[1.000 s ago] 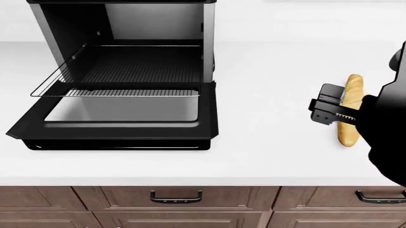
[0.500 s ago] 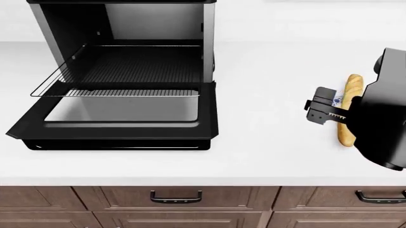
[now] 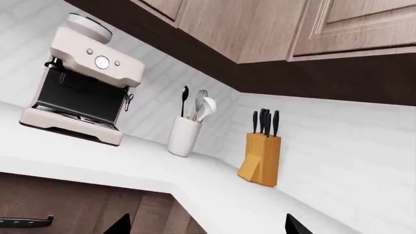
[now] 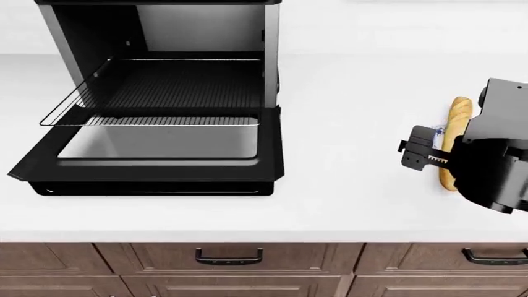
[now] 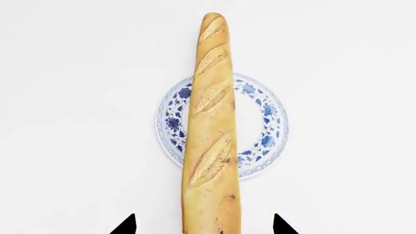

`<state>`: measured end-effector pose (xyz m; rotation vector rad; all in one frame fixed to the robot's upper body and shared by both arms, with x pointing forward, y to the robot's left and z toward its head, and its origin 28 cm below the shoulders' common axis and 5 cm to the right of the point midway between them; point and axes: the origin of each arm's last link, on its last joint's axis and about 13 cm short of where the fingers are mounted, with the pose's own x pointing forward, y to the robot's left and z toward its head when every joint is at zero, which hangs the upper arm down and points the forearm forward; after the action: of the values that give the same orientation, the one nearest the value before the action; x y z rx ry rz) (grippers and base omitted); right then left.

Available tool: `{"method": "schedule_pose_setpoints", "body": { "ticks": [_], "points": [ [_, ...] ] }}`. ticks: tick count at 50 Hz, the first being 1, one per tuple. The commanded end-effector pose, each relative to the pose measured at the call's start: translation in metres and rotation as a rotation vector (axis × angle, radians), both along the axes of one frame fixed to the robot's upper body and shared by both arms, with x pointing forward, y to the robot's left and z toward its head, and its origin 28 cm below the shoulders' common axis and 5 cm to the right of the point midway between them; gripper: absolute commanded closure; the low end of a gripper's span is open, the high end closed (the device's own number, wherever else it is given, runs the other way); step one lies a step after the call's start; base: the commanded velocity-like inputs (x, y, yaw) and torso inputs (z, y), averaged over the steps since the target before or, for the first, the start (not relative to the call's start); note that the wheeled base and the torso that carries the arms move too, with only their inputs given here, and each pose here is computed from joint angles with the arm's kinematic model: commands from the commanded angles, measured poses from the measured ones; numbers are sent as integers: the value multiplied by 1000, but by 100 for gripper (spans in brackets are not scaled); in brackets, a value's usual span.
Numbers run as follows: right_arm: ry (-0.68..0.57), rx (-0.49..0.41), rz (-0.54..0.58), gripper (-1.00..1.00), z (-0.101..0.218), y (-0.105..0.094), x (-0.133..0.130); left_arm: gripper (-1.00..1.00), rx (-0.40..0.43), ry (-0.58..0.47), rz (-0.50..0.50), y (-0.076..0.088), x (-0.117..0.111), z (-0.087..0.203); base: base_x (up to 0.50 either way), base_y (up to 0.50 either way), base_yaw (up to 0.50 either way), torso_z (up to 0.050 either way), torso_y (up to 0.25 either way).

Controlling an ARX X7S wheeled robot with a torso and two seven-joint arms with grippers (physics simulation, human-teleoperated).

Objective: Place the baguette on the rack of the toaster oven.

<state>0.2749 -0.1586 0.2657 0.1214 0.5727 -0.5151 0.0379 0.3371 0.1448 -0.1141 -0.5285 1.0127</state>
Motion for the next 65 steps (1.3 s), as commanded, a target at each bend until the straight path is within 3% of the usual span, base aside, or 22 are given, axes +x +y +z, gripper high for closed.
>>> {"method": "schedule_pose_setpoints", "body": {
  "ticks": [1,12,23,62,63,65],
  "points": [
    [47,-15,-4,-100,-8,-3,8,-100,2,4,0,0,1,0,0,0,0,0,0],
    [69,-25,35,-100,-9,0,25,-100,4,3,2,0,0,0,0,0,0,0,0],
    [92,-14,-8,-100,-17,-9,38,-100,6,13,4,-1,2,-1,0,0,0,0,0],
    [178,-4,-55,-100,-49,-25,25,-100,12,14,13,-1,1,-1,0,0,0,0,0],
    [178,-6,-56,100,-49,-26,25,-100,11,14,13,0,1,-1,0,0,0,0,0],
    [176,-5,-56,100,-49,-25,25,-100,11,12,14,0,1,-1,0,0,0,0,0]
  ]
}}
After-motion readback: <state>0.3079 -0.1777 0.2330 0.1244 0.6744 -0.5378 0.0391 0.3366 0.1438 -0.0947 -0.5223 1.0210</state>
